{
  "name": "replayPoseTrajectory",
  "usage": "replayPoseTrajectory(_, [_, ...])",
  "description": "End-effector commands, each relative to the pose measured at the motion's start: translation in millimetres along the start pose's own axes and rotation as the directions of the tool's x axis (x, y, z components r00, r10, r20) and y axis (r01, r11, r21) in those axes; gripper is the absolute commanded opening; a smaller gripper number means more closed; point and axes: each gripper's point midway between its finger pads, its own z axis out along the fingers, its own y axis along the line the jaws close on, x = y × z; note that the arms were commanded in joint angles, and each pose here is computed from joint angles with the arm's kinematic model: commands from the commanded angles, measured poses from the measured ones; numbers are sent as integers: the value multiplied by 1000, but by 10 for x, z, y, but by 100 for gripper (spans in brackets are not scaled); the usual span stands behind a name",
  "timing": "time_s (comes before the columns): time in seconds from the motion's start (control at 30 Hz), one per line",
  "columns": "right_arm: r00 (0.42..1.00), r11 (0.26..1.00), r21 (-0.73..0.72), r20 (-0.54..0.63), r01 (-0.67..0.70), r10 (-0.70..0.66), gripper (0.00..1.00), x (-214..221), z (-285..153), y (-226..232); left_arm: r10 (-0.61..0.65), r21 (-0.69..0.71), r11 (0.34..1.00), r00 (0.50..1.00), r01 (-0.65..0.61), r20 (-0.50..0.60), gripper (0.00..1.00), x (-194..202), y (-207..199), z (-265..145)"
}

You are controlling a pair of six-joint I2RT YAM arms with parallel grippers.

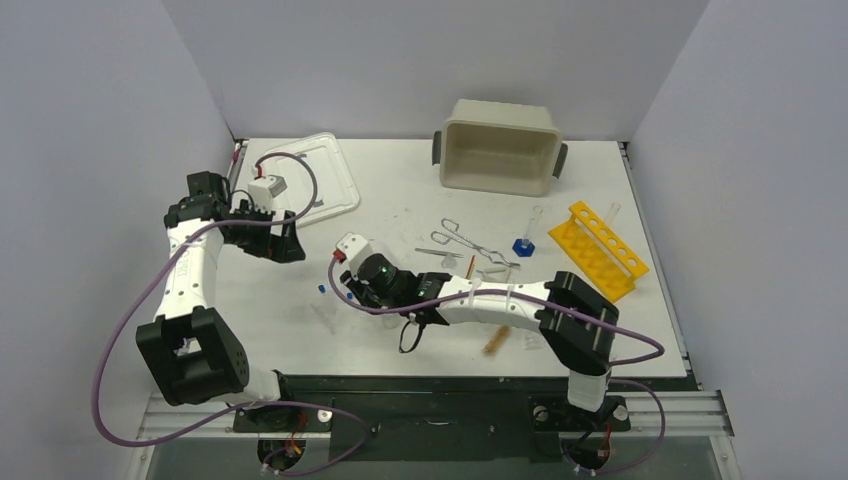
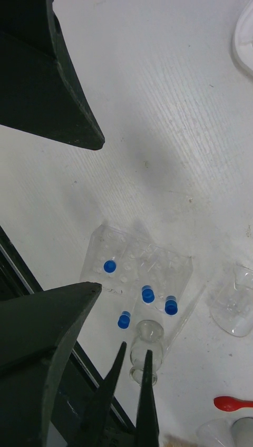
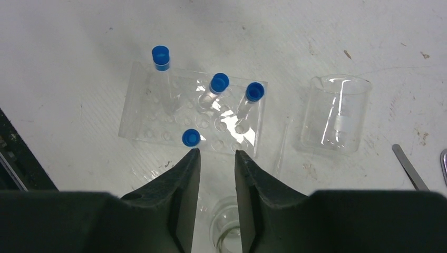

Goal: Organize the chemistry lab equipment
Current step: Move the test tube rack to the center of the board.

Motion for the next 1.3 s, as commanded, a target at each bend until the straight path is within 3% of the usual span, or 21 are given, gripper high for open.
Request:
replayPoseTrajectory(0.0, [990, 992, 11, 72, -126, 125, 26, -305, -247, -306, 78, 33, 996, 997, -79, 21, 97, 30, -137, -121])
replayPoseTrajectory(0.37, [953, 953, 19, 43, -302, 301, 25, -95, -214, -663, 234, 105, 967, 972, -234, 9, 97, 553, -347, 186])
replayPoseTrajectory(0.57, [947, 947, 21, 36, -321, 320, 25, -46, -224, -670, 279, 145, 949, 960, -279, 21, 97, 650, -421, 294])
replayPoseTrajectory(0.77, [942, 942, 19, -6, -336, 336, 24, 28, -64, -634, 412, 131, 905, 910, -404, -46, 97, 894, -403, 499])
replayPoseTrajectory(0.97, [934, 936, 1, -64, -351, 351, 19, 192, 49, -566, 463, 149, 876, 886, -459, 12, 96, 909, -463, 570])
replayPoseTrajectory(1.27, [919, 925, 5, -111, -381, 379, 15, 307, 222, -560, 531, 147, 838, 847, -526, 3, 97, 1082, -508, 729])
